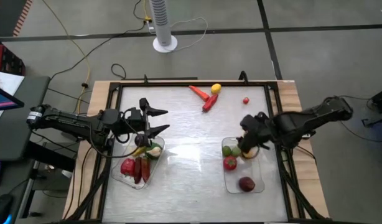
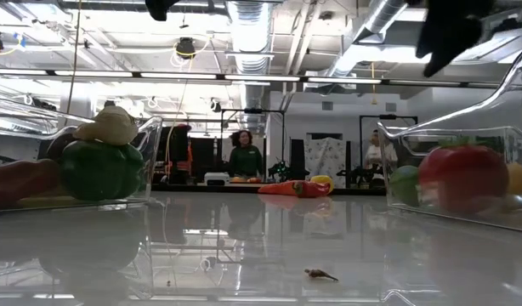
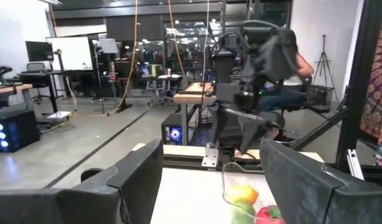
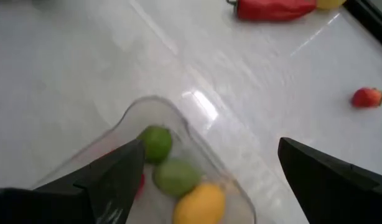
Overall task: Sort produce into baskets
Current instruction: Put the red chili pepper into the left transparent bin
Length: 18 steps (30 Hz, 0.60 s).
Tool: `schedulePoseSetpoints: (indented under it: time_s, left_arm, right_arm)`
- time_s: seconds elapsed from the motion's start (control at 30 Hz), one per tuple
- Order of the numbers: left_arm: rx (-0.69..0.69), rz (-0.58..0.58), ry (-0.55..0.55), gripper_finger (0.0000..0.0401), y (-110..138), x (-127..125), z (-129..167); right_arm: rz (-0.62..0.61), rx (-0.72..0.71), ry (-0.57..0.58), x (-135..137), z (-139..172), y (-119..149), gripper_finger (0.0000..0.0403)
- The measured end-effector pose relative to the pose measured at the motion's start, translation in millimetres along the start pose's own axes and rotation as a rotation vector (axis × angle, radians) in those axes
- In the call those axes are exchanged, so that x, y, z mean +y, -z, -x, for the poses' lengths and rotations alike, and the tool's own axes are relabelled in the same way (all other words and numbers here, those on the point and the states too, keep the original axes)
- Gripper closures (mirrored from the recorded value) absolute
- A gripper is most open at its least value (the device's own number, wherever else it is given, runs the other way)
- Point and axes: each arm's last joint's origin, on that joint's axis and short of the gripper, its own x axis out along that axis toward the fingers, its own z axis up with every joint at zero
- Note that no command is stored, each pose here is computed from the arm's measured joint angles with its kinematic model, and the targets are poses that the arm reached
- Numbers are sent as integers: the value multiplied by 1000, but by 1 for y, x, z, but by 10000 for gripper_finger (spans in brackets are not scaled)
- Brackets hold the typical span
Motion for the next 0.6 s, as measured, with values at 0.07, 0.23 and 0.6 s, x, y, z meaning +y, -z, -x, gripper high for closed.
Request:
schedulePoseSetpoints:
  time_s: [0.07,0.23,0.6]
  left_arm:
    - [0,-1,0,147,0,0,0]
    - [9,6,1,147,1,0,0]
    - [39,59,-10,147,14,-5,4]
  right_arm:
    - [9,1,-3,-2,-8,-9,12]
    - [63,-30,-34,-8,-24,-33,19]
    - [45,-40,-117,-55,-96,-43,29]
